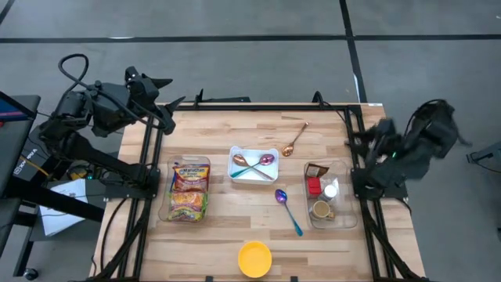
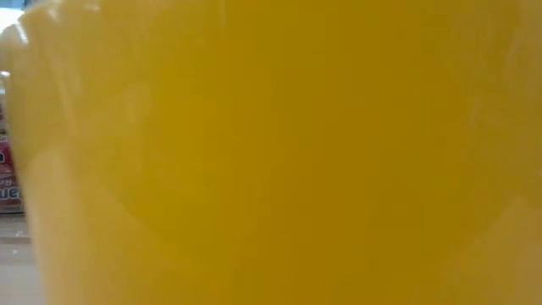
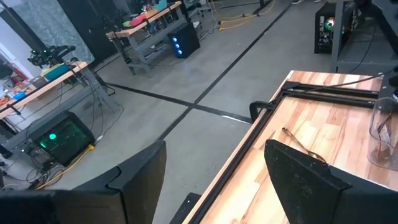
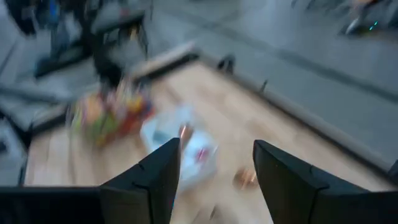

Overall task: Pick & Place Food Item
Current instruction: Put the gold spoon into the white bin

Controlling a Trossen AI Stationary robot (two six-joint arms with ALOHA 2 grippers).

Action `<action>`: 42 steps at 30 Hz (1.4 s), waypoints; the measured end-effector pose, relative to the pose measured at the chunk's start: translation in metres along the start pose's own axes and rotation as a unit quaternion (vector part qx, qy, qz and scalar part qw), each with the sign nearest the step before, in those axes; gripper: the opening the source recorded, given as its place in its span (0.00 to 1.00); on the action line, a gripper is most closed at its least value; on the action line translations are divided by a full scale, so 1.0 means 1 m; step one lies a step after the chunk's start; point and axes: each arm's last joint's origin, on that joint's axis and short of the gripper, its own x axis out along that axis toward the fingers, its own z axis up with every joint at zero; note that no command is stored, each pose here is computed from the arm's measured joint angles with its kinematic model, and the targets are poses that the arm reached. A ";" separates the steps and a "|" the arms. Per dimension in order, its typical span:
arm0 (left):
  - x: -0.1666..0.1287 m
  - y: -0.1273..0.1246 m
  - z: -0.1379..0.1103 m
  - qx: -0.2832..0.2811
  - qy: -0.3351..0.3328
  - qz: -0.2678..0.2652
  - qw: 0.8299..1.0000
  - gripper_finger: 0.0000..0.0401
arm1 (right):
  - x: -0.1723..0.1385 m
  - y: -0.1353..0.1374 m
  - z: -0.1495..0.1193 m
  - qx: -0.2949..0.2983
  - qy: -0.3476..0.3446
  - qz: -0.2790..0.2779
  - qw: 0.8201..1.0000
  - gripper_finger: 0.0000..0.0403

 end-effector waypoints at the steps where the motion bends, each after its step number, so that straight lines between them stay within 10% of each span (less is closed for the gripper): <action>1: 0.001 -0.001 0.000 0.001 0.001 0.000 1.000 0.66 | -0.003 -0.007 0.007 0.002 -0.018 -0.006 1.000 0.48; 28: 0.011 -0.012 0.002 0.016 0.013 0.000 1.000 0.66 | -0.022 -0.041 0.036 -0.002 -0.072 -0.009 0.997 0.45; 42: 0.011 -0.012 0.002 0.016 0.013 0.000 1.000 0.66 | -0.048 -0.020 0.109 -0.261 -0.129 -0.039 0.956 0.45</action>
